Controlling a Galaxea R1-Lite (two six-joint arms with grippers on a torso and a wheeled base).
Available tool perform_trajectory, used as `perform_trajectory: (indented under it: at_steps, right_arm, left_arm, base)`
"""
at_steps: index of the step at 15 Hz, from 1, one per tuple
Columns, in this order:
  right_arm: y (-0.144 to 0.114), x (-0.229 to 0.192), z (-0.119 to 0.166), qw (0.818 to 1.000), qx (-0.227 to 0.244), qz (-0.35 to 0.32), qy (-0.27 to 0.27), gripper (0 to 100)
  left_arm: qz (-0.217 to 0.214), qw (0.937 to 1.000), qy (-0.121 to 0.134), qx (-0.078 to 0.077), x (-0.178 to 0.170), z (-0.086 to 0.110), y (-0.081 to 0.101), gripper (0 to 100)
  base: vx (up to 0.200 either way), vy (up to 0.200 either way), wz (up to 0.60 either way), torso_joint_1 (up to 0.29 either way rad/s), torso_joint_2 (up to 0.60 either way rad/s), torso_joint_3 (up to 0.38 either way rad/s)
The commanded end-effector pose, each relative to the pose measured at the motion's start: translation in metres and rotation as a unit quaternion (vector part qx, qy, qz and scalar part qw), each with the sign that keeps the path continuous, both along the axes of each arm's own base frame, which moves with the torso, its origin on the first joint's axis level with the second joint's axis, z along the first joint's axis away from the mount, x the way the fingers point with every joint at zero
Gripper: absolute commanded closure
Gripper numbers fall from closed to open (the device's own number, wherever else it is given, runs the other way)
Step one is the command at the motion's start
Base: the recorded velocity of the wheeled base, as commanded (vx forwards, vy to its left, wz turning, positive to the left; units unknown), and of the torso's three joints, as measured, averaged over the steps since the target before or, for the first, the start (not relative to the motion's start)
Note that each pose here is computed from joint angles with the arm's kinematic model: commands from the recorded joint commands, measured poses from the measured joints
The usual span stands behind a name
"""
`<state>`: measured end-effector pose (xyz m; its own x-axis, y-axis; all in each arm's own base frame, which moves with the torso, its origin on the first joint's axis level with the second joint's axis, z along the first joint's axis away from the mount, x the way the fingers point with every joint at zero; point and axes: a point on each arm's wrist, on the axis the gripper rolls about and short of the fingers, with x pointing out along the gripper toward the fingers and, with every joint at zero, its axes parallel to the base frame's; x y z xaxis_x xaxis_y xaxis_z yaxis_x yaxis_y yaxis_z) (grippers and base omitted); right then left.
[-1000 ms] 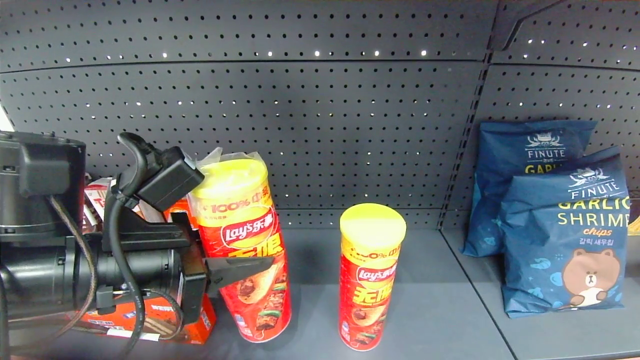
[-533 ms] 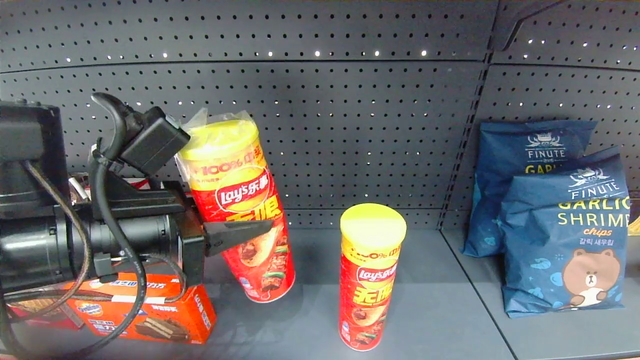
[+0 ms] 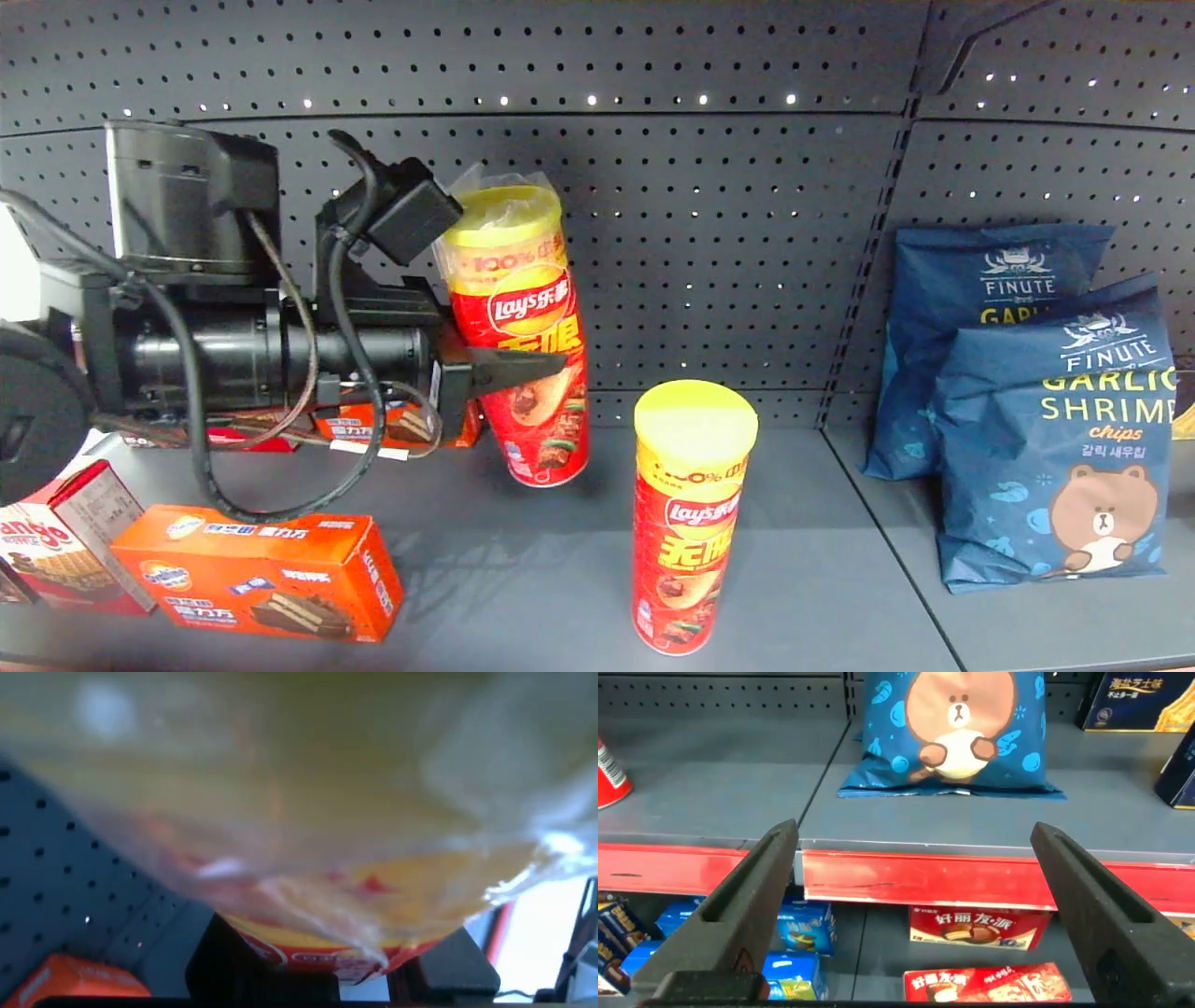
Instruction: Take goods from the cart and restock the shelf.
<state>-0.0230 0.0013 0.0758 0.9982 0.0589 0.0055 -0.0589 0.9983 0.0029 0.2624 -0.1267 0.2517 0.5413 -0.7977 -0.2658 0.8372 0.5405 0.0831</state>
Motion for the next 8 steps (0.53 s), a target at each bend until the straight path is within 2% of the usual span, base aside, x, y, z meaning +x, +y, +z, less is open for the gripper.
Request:
perform_trajectory:
  at_steps: [1,3,5,8]
  right_arm:
    - [0.0,0.0,0.0,1.0,0.0,0.0,0.001,0]
    - [0.0,0.0,0.0,1.0,0.0,0.0,0.0,0]
    - [0.0,0.0,0.0,1.0,0.0,0.0,0.001,0]
    - [0.0,0.0,0.0,1.0,0.0,0.0,0.001,0]
  left_arm:
    - [0.0,0.9993,0.035,0.011,0.049,-0.015,-0.016,100]
    - [-0.01,0.9991,0.039,0.014,0.065,-0.023,-0.031,100]
    - [-0.013,0.9986,0.047,0.019,0.079,-0.035,-0.038,100]
    - [-0.022,0.9981,0.046,0.035,0.086,-0.049,-0.047,100]
  base:
    - [0.0,0.0,0.0,0.0,0.0,0.0]
    - [0.0,0.0,0.0,0.0,0.0,0.0]
    - [0.0,0.0,0.0,0.0,0.0,0.0]
    - [0.0,0.0,0.0,0.0,0.0,0.0]
